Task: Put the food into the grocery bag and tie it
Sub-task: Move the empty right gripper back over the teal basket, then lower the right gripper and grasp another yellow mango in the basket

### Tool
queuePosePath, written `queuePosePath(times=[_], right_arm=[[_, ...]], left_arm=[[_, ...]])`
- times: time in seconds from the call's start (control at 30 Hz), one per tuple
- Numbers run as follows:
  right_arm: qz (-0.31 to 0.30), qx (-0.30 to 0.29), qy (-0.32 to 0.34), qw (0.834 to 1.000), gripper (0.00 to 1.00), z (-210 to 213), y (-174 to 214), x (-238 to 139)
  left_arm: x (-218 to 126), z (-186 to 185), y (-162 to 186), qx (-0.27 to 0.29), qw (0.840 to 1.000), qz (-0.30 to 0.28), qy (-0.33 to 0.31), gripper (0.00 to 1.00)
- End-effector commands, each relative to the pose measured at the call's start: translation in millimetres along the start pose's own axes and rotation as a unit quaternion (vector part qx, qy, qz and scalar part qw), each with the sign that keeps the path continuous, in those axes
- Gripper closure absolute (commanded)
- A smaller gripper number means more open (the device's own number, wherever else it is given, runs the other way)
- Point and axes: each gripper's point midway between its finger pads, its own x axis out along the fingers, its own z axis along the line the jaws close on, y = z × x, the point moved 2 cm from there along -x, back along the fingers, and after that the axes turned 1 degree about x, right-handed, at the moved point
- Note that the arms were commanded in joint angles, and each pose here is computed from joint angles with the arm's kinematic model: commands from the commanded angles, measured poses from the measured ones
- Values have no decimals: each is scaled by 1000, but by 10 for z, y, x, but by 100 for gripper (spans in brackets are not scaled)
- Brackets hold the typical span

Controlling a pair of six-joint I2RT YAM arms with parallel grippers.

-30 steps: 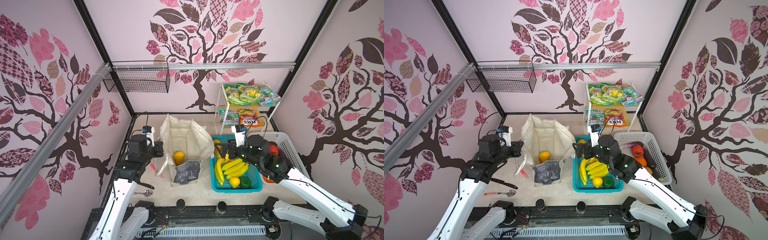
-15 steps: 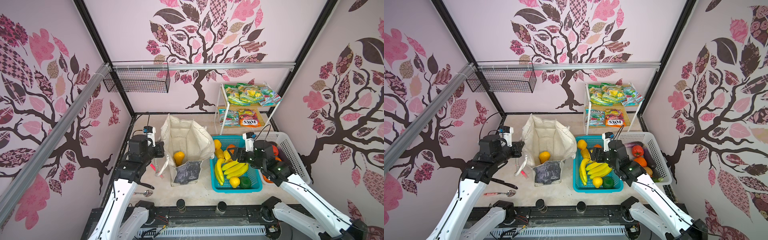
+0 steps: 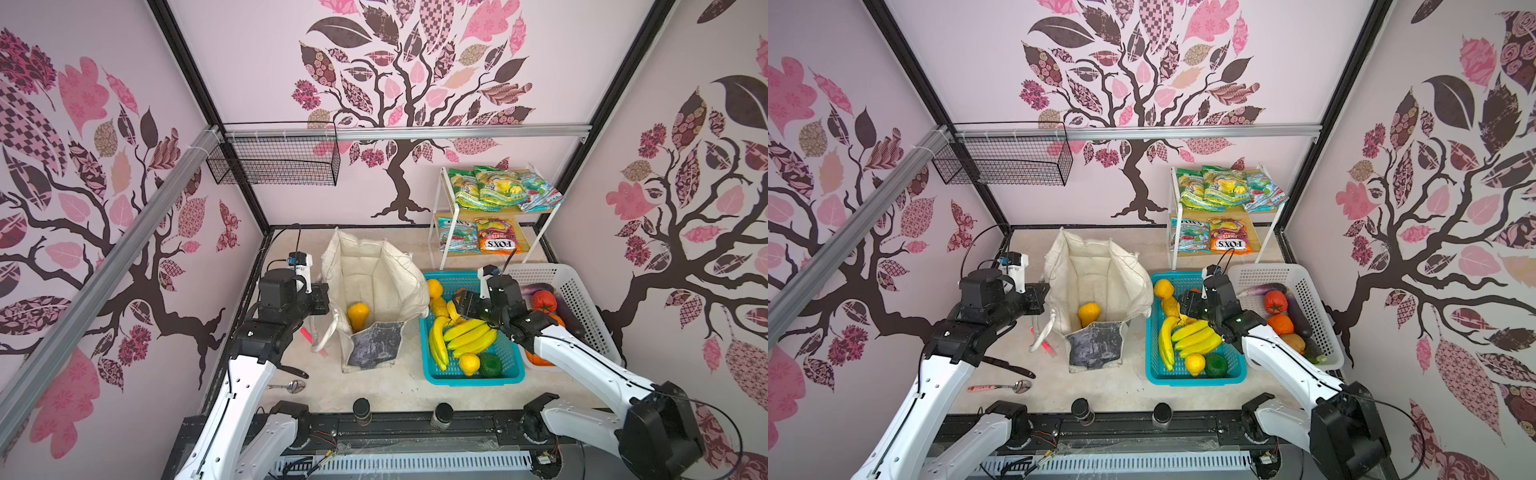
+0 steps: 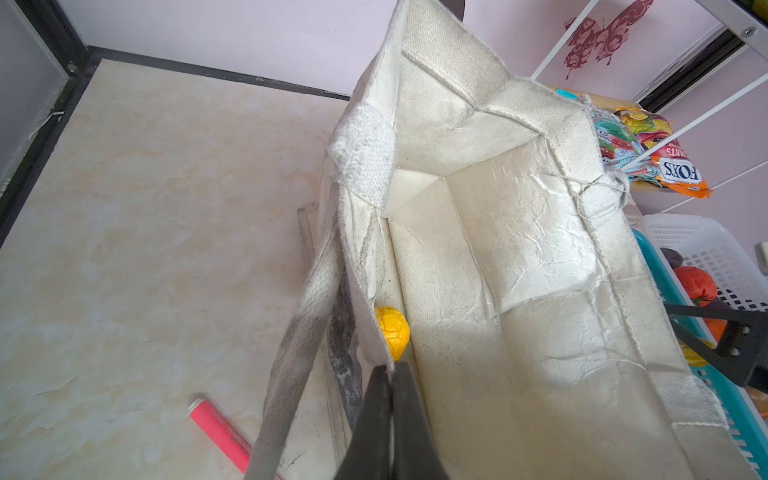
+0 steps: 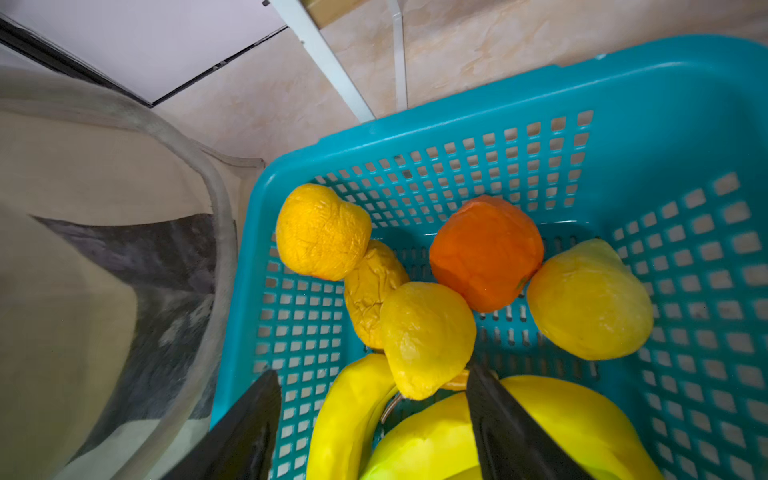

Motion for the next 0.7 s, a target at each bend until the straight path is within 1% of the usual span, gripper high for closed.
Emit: queuePosePath(times=[0.0, 0.23, 0.57, 0.67], right_arm=[[-17, -6, 24, 1000, 27, -59, -85, 127], [0, 2, 32, 999, 22, -116, -4, 342], [23, 10, 31, 999, 23, -152, 119, 504], [30, 13, 40, 999, 23, -191, 157, 552]], left_arm=[[36, -2, 65, 5, 1000, 9, 2, 100], [38, 1, 66, 4, 1000, 10, 1, 100], [37, -2, 66, 3, 1000, 10, 2, 100], [38, -5, 67, 3, 1000, 9, 3, 100]])
